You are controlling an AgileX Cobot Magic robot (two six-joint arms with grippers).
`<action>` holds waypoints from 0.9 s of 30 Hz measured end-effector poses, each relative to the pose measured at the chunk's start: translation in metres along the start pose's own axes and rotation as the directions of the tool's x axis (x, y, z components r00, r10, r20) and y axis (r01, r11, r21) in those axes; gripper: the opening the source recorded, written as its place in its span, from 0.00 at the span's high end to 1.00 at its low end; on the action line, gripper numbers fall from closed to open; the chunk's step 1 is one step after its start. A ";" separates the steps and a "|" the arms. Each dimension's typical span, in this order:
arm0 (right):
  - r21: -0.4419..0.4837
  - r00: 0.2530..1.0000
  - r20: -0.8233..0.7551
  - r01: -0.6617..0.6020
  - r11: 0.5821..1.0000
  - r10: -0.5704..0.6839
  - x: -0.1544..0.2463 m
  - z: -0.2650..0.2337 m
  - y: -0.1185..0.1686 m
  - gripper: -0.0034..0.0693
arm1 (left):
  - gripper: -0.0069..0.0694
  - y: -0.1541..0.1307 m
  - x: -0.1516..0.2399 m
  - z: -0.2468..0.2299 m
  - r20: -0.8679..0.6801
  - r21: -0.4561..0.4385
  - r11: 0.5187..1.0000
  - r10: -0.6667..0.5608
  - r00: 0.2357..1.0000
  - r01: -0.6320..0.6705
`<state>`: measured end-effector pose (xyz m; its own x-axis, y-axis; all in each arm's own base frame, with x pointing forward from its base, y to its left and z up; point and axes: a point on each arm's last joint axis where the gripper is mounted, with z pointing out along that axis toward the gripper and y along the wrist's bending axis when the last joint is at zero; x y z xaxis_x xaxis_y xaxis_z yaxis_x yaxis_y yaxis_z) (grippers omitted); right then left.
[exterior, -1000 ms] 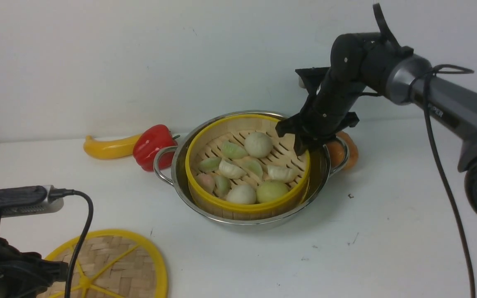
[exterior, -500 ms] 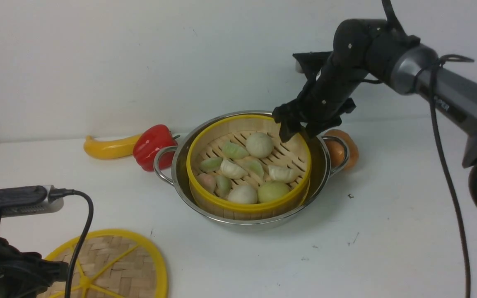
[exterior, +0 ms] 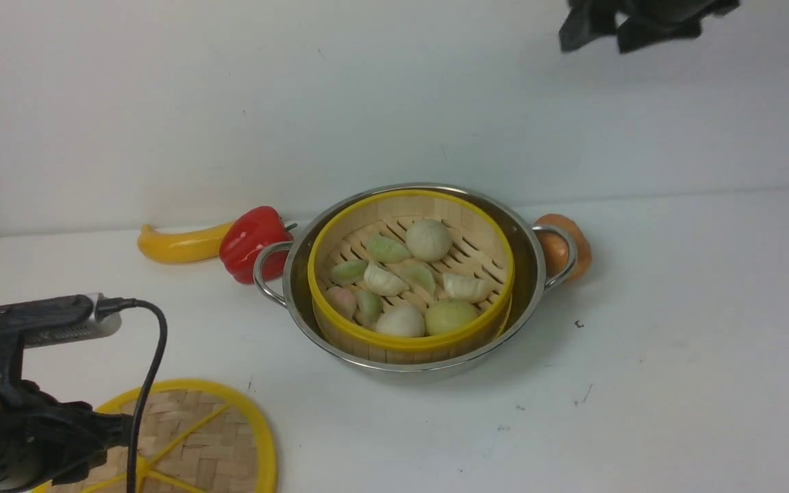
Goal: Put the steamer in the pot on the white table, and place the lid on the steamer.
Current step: 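Place the bamboo steamer basket of food into the steel pot with the right gripper, then grasp the bamboo steamer lid lying on the table by its centre knob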
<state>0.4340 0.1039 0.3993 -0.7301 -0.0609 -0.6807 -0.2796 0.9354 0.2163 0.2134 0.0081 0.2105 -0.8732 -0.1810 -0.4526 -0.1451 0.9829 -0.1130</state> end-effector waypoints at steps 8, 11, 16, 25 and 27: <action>0.042 0.997 0.050 0.058 0.997 -0.060 0.032 -0.101 0.015 0.25 | 0.59 -0.012 -0.017 0.025 -0.059 0.119 0.991 0.075 0.995 -0.068; 0.043 0.996 0.040 0.072 0.996 -0.073 0.047 -0.119 0.018 0.25 | 0.59 -0.013 -0.021 0.028 -0.059 0.126 0.986 0.113 0.992 -0.105; 0.045 0.997 0.009 0.078 0.996 -0.078 0.072 -0.135 0.019 0.25 | 0.59 -0.013 -0.020 0.030 -0.088 0.132 0.984 0.133 0.987 -0.121; 0.027 0.997 0.008 0.072 0.997 -0.072 0.079 -0.141 0.022 0.25 | 0.59 -0.009 -0.017 0.036 -0.125 0.106 0.981 0.173 0.977 -0.160; 0.024 0.997 0.008 0.072 0.997 -0.072 0.079 -0.141 0.022 0.25 | 0.59 -0.008 -0.016 0.040 -0.140 0.103 0.982 0.170 0.975 -0.157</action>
<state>0.2823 0.0707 0.4488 -0.7026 -0.1256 -0.7004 -0.3165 0.9367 0.1496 0.2476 0.0014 0.1835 -0.9416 -0.0046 -0.3368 0.0420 0.9905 -0.1308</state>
